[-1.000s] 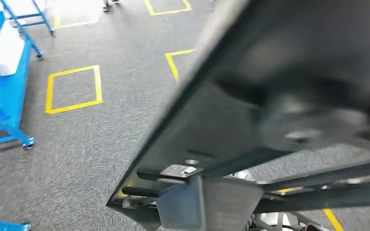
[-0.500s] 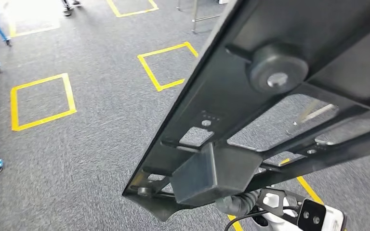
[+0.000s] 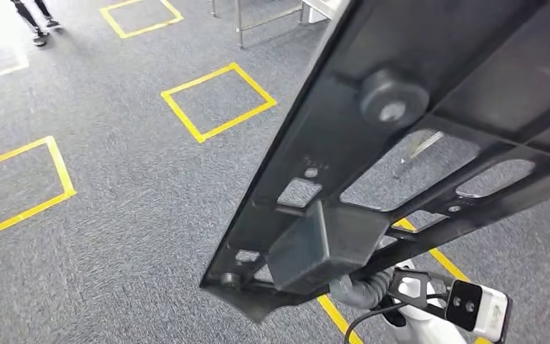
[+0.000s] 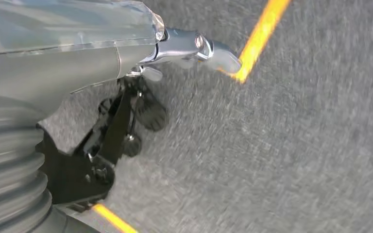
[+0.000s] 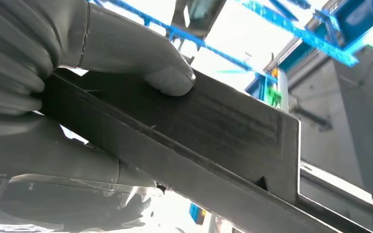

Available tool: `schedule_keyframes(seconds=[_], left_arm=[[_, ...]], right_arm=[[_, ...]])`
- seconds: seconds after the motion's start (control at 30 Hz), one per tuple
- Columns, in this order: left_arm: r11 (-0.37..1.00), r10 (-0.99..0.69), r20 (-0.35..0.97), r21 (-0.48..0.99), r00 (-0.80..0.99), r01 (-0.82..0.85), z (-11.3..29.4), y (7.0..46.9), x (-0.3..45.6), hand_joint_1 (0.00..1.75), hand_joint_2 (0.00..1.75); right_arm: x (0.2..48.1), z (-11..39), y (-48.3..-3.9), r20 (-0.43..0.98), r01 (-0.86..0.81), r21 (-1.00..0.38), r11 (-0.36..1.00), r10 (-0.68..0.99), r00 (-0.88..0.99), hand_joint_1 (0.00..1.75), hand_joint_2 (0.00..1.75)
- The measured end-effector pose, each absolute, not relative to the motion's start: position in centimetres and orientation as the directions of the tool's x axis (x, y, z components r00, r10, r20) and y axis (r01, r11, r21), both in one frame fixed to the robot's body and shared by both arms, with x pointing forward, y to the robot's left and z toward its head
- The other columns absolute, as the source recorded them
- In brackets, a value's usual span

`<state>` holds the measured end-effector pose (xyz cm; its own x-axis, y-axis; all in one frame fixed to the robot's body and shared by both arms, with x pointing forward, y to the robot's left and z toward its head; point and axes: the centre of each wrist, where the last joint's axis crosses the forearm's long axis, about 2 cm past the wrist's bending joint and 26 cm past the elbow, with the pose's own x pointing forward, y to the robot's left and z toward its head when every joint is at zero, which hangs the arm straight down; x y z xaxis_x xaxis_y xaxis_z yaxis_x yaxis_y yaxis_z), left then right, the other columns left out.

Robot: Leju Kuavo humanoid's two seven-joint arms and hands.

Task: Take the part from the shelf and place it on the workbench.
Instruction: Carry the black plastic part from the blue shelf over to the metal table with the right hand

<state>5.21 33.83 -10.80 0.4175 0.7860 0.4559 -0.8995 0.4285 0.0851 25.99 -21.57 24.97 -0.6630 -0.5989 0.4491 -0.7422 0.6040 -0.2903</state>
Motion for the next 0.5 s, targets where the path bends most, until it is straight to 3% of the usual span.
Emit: schedule_keyframes(seconds=[0.5], left_arm=[[0.427, 0.784, 0.456, 0.099, 0.422, -0.899, -10.9, 33.6, 4.7, 0.0, 1.75]], right_arm=[[25.9, 23.7, -25.0, 0.5, -0.728, -0.279, 0.626, -0.553, -0.667, 1.75, 1.75]])
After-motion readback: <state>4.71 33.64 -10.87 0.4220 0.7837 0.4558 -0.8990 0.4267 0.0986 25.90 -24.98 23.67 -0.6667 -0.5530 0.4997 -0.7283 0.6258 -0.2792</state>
